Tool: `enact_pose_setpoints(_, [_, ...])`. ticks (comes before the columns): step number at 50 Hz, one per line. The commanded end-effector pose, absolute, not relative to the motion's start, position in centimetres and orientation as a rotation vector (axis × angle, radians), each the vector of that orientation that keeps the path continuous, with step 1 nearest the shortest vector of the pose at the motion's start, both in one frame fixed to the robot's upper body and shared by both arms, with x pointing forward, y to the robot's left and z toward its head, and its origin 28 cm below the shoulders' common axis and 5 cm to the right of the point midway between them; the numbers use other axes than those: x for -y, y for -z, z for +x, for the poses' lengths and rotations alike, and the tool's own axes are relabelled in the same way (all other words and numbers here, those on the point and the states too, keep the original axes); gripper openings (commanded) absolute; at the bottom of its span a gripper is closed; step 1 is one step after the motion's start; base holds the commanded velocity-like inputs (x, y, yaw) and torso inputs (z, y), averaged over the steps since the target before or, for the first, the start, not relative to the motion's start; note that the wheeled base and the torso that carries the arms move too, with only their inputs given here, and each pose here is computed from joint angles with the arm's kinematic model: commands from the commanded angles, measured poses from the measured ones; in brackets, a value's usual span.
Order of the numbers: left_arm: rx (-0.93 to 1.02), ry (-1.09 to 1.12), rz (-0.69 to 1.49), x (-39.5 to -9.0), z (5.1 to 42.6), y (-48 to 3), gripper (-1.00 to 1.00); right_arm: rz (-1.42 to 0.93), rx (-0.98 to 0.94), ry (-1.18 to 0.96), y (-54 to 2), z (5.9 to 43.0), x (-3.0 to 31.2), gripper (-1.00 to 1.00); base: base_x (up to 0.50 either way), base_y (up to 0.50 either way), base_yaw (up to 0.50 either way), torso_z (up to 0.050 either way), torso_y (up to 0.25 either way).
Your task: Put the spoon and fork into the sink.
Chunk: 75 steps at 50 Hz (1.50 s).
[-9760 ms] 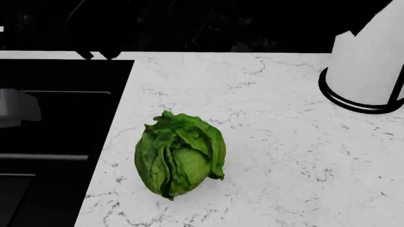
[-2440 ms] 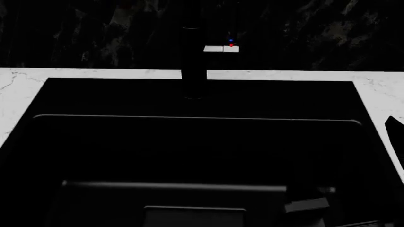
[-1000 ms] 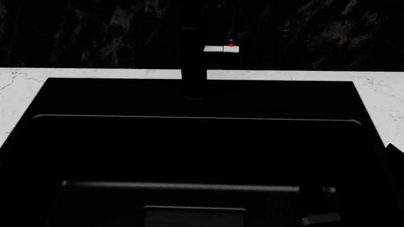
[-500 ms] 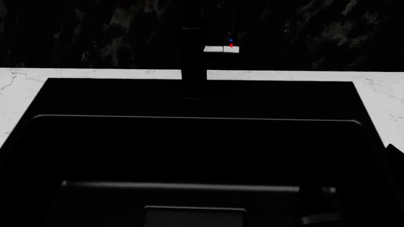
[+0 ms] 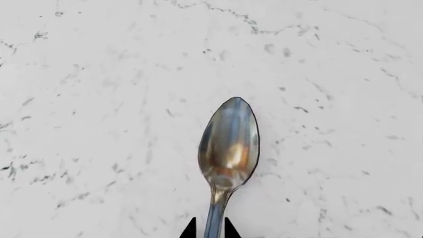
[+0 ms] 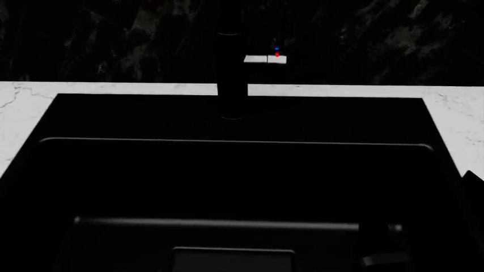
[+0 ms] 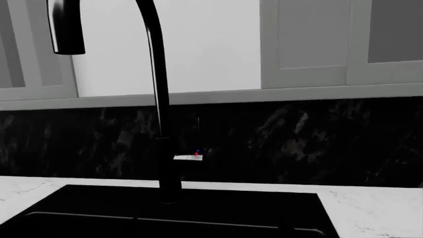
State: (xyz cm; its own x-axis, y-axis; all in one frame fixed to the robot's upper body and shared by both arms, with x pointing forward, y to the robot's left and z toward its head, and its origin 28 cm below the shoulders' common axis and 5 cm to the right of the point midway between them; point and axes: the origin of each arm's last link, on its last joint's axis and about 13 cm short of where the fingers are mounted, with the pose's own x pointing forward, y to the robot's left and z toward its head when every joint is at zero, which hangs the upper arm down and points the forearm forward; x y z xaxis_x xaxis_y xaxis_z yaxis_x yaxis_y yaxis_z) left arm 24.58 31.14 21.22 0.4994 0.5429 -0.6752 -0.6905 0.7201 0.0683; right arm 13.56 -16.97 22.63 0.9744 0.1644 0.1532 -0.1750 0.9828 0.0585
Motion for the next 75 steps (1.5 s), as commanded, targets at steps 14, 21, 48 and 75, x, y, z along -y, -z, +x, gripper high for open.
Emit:
enact_pose_setpoints(14, [-0.497, -0.474, -0.028, -28.7, 26.2, -24.0, -1.00, 0.063, 0.190, -0.192, -22.8, 13.9, 17.2, 1.00, 0.00, 0.00, 0.00, -0.001, 0.000])
enact_pose_setpoints(21, [-0.362, -0.386, 0.012, -27.4, 26.3, -27.4, -1.00, 0.067, 0.189, -0.191, -22.6, 13.9, 17.3, 1.00, 0.00, 0.00, 0.00, 0.000, 0.000])
enact_pose_setpoints(48, [-0.200, 0.139, -0.027, -18.9, 26.6, -32.4, -1.00, 0.085, 0.193, -0.197, -22.2, 14.1, 17.7, 1.00, 0.00, 0.00, 0.00, 0.000, 0.000])
enact_pose_setpoints(75, [-0.593, 0.182, -0.167, -16.2, 32.9, -20.9, -1.00, 0.094, 0.187, -0.204, -21.8, 14.1, 17.9, 1.00, 0.00, 0.00, 0.00, 0.000, 0.000])
